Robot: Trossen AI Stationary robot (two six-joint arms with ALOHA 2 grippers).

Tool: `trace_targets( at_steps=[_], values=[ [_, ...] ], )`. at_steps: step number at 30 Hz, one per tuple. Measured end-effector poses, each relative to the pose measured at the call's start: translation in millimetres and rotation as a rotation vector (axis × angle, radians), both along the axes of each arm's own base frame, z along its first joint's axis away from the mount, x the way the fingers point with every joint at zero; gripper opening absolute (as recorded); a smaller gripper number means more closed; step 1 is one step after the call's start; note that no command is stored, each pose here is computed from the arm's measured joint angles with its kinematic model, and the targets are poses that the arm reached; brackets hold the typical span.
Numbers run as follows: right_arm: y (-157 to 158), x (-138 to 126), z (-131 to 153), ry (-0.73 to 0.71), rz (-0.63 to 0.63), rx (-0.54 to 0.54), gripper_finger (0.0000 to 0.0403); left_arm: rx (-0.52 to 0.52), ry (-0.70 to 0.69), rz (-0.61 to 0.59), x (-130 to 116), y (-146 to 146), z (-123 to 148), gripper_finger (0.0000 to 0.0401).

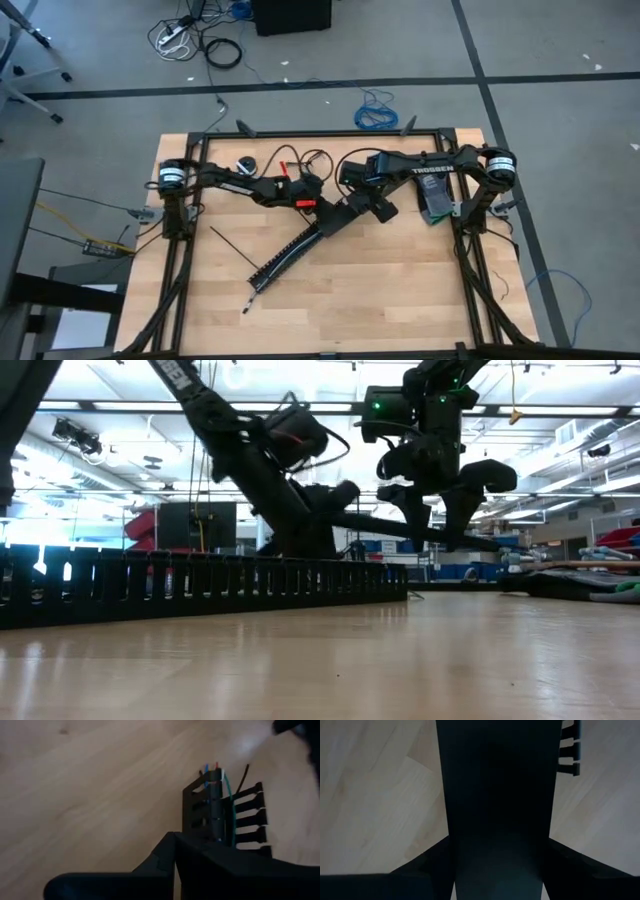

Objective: Ziptie cables
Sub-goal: Insert the black cover of the black cable duct

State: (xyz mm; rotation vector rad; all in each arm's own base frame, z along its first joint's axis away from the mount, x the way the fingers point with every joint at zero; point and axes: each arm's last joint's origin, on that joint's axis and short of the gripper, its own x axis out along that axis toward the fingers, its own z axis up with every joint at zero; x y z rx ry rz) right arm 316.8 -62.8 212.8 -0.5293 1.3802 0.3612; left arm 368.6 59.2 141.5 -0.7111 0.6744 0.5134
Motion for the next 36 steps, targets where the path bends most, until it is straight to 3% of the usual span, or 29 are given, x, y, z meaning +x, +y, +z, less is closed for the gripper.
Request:
trace_targets(
  at_steps=[10,18,31,36],
  values=[
    [1.3,-0.6,0.5,0.004,-0.002,0.003,0.0229,-0.084,0.012,-0.167,28.3,-9.5,-13.6,0.0000],
    [1.1,-0.5,0.5,0.002,-0.005,0.003,0.0229,-0.066,0.016,-0.162,29.9,-12.9,-11.1,0.0000],
    [2.2,1.4,0.8,-0.023,0.014,0.049,0.0229,0.063,0.032,-0.058,8.6,10.2,36.4,0.0000],
    [-2.8,1.9,1.1,-0.039,0.037,0.045,0.0229,0.116,-0.026,-0.098,-1.0,3.3,69.2,0.0000]
  ],
)
